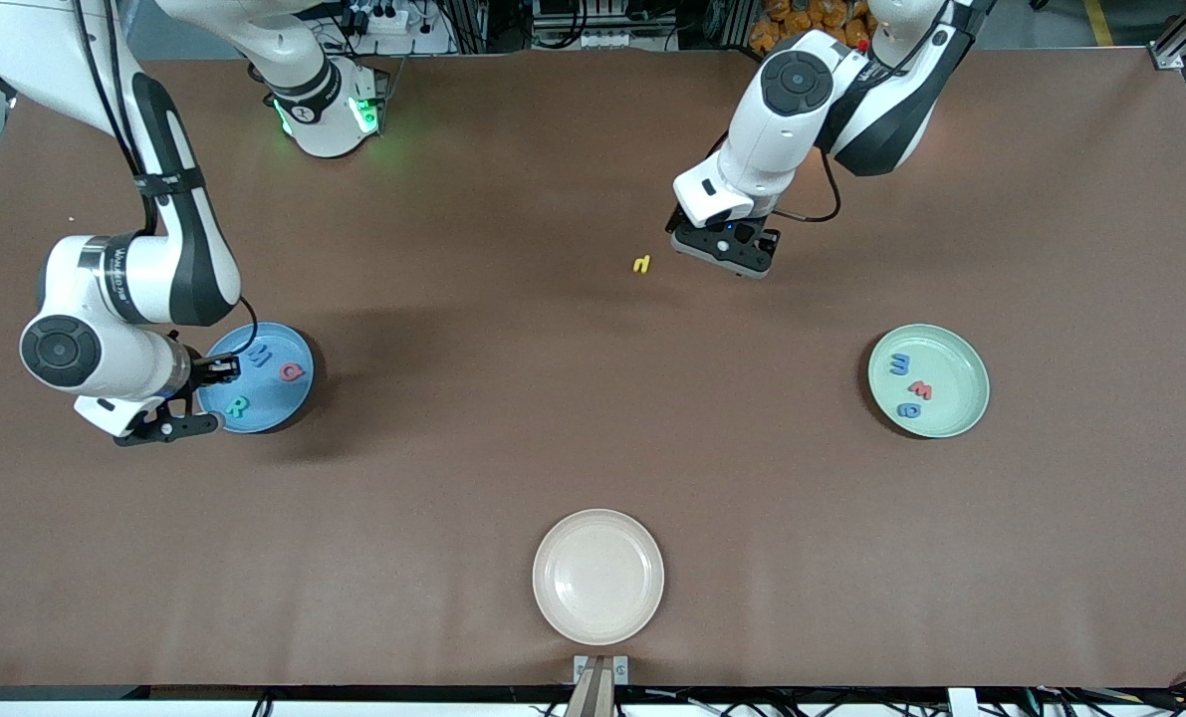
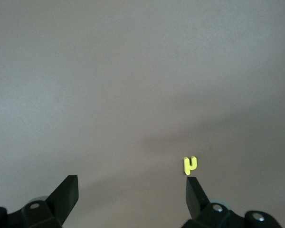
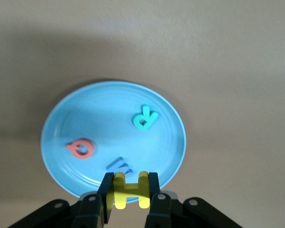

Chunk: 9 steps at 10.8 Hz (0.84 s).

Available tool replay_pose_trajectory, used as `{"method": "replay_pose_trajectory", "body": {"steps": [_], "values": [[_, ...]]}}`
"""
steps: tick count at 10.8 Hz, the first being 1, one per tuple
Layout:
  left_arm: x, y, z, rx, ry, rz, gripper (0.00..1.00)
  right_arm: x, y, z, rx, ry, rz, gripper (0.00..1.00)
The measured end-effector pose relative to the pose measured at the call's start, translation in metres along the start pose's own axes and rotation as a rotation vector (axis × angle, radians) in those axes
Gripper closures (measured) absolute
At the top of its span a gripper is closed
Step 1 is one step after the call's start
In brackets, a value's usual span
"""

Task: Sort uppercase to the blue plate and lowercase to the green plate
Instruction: 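Release the H on the blue plate while the left gripper lowers to u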

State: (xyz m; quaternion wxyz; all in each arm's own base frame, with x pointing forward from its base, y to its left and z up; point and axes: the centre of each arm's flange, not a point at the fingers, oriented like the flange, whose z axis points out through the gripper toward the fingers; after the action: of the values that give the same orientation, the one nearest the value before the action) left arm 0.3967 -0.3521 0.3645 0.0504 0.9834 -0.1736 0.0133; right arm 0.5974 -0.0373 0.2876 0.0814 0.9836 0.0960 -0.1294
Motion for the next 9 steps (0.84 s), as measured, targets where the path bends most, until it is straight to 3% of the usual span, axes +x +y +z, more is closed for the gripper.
{"method": "replay_pose_trajectory", "body": {"steps": [4,6,9], "values": [[-0.002,0.015,0.008,-0.057,0.001,-0.014,0.00,-0.017,0.022,0.039,0.023,-0.060,0.014,0.67],[-0.002,0.020,0.013,-0.088,-0.002,-0.020,0.00,-0.021,0.019,0.067,0.024,-0.060,0.011,0.67],[0.010,0.007,0.009,-0.059,0.025,0.003,0.00,-0.021,0.016,0.094,0.020,-0.048,0.007,0.67]]}}
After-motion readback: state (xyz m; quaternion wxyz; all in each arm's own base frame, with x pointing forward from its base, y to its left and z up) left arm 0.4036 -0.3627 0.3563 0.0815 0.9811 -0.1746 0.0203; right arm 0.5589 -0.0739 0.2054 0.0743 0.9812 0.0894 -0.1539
